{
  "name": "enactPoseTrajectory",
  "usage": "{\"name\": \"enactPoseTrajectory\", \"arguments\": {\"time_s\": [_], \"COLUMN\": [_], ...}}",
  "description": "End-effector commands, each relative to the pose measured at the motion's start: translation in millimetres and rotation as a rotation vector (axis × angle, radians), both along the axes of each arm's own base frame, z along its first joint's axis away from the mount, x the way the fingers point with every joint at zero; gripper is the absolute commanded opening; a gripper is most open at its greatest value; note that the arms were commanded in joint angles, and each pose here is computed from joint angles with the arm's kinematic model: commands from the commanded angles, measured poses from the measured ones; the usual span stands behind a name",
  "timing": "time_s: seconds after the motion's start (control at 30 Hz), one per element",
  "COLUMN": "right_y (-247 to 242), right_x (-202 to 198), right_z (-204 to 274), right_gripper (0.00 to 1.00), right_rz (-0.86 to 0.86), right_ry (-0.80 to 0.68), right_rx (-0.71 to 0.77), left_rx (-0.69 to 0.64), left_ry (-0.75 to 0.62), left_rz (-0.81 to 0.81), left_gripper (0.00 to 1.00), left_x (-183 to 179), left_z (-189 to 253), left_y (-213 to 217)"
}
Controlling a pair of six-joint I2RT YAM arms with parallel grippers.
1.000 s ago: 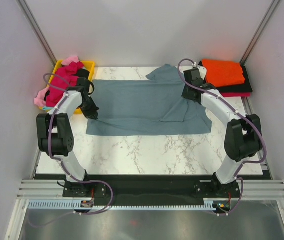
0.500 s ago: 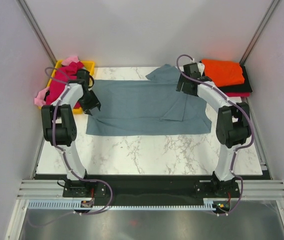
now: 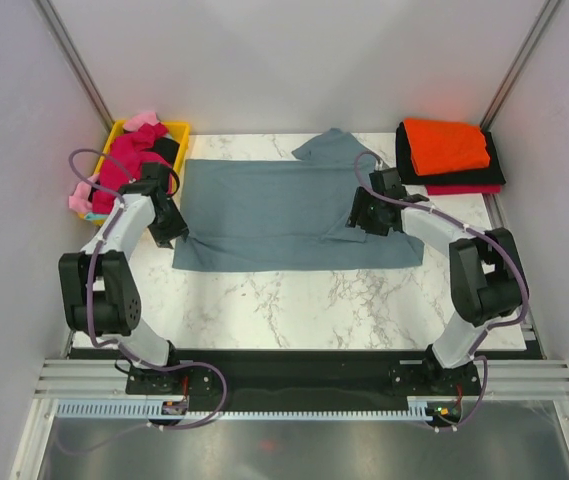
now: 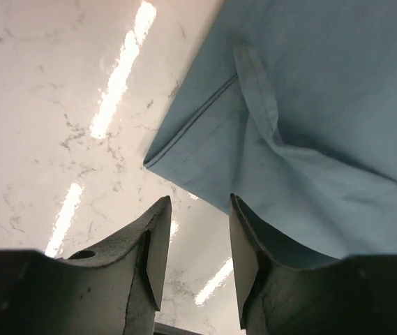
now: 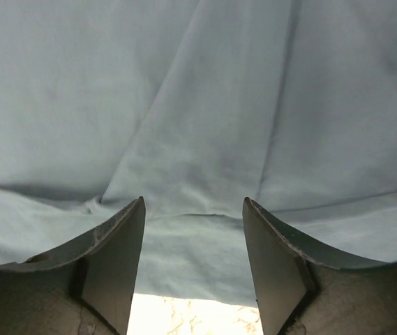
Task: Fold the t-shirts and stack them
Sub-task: Fold the tshirt
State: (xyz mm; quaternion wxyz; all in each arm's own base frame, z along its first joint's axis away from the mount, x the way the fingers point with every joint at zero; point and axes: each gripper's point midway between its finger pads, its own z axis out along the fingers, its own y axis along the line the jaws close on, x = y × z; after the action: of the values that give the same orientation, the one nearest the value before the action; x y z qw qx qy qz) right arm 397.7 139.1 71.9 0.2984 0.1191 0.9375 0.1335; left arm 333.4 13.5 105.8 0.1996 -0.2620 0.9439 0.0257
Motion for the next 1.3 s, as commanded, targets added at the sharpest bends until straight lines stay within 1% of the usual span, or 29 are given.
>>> {"name": "enactPoseTrajectory", "arguments": {"time_s": [0.0, 0.1, 0.2, 0.37, 0.53, 0.67, 0.73, 0.77, 0.83, 0.87, 0.93, 0.97, 1.0, 1.03, 1.07, 1.13, 1.17, 1.2, 1.23, 1.27], "right_y": [19, 15, 12, -2, -1, -1, 1, 1, 3, 5, 8, 15, 20, 27, 35, 58, 70, 85, 99, 107], "right_x": [6, 2, -2, -11, -18, -15, -13, -11, -7, -2, 2, 9, 12, 16, 30, 40, 57, 61, 78, 83], "right_z": [1, -11, -23, -25, -34, -37, -35, -33, -32, -30, -32, -25, -25, -21, -5, -2, 20, 11, 32, 31], "right_gripper": [0.65, 0.63, 0.62, 0.61, 0.61, 0.60, 0.52, 0.44, 0.33, 0.24, 0.12, 0.03, 0.00, 0.00, 0.00, 0.00, 0.00, 0.00, 0.01, 0.02], "right_rz": [0.024, 0.011, -0.004, -0.050, -0.049, -0.051, -0.054, -0.055, -0.052, -0.049, -0.045, -0.032, -0.025, -0.015, -0.010, 0.029, 0.047, 0.073, 0.093, 0.108], "right_ry": [-0.028, -0.001, 0.028, 0.026, 0.053, 0.049, 0.038, 0.031, 0.025, 0.018, 0.023, 0.010, 0.015, 0.005, -0.033, -0.039, -0.082, -0.068, -0.121, -0.121], "right_rx": [0.083, 0.067, 0.056, 0.006, 0.015, 0.014, 0.023, 0.026, 0.027, 0.031, 0.031, 0.055, 0.059, 0.063, 0.077, 0.078, 0.085, 0.071, 0.085, 0.081], "left_rx": [-0.048, -0.050, -0.073, -0.091, -0.097, -0.098, -0.097, -0.100, -0.101, -0.102, -0.102, -0.102, -0.102, -0.102, -0.101, -0.101, -0.099, -0.099, -0.101, -0.101], "left_ry": [-0.003, -0.044, -0.041, -0.051, -0.057, -0.062, -0.065, -0.065, -0.067, -0.070, -0.073, -0.072, -0.073, -0.075, -0.076, -0.080, -0.080, -0.080, -0.074, -0.076], "left_rz": [-0.086, -0.098, -0.106, -0.115, -0.118, -0.118, -0.119, -0.118, -0.120, -0.121, -0.121, -0.121, -0.121, -0.121, -0.123, -0.125, -0.124, -0.124, -0.123, -0.124], "left_gripper": [0.45, 0.45, 0.44, 0.43, 0.43, 0.42, 0.42, 0.42, 0.42, 0.42, 0.42, 0.42, 0.42, 0.42, 0.42, 0.42, 0.42, 0.42, 0.42, 0.41], "left_x": [4, 6, 5, 7, 8, 7, 7, 7, 7, 8, 7, 7, 7, 7, 8, 9, 9, 8, 7, 8], "left_z": [-9, -1, -3, -2, 1, 2, 2, 2, 2, 3, 4, 4, 4, 5, 6, 7, 7, 7, 5, 5], "left_y": [-13, -16, -20, -23, -25, -25, -25, -25, -25, -26, -26, -26, -26, -26, -26, -26, -26, -26, -26, -26]}}
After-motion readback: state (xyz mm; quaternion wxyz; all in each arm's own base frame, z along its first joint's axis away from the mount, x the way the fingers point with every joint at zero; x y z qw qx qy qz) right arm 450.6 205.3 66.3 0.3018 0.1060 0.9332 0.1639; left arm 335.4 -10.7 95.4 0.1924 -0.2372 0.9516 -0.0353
